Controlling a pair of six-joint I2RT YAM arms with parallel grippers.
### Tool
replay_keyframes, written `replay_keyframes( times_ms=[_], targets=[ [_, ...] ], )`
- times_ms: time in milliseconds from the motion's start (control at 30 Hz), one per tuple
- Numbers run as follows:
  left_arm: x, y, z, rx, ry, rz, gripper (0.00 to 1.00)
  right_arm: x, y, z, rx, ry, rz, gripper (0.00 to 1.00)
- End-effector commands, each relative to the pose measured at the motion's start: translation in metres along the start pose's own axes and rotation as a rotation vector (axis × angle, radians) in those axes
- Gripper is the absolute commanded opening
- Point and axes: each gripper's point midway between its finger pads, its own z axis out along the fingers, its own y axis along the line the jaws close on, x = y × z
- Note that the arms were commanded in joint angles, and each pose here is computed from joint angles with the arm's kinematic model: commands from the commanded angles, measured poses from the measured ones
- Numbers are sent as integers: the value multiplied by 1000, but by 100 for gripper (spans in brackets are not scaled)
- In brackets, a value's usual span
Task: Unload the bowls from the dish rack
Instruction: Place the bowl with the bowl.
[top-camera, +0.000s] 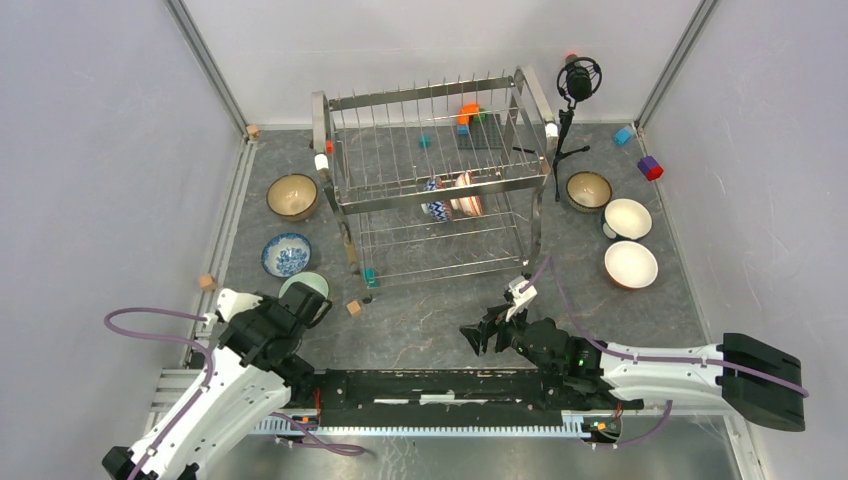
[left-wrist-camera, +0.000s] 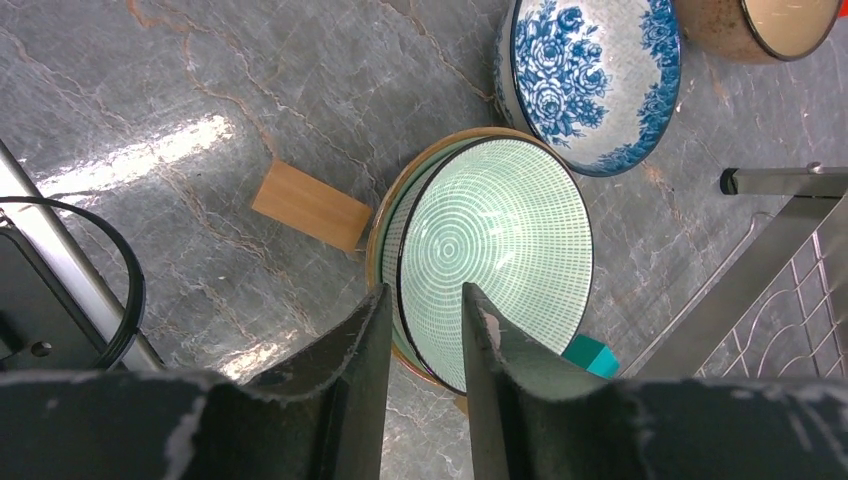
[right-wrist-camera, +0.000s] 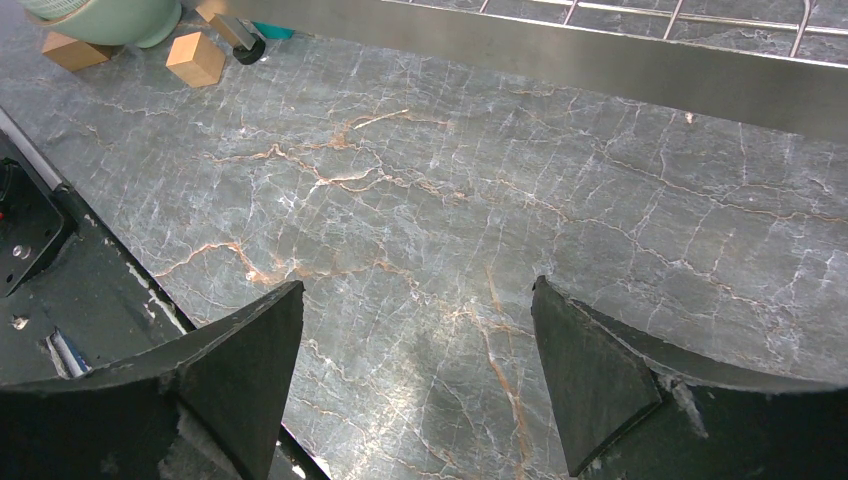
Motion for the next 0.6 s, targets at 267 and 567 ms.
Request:
replay_keyframes(
  times_ms=[267, 567],
  targets=[
    [-2, 0, 7, -6, -39, 16, 15, 0, -2, -1, -1, -17, 13, 89],
    [4, 0, 9, -4, -24, 26, 13, 0, -2, -2, -1, -19, 15, 89]
  ],
)
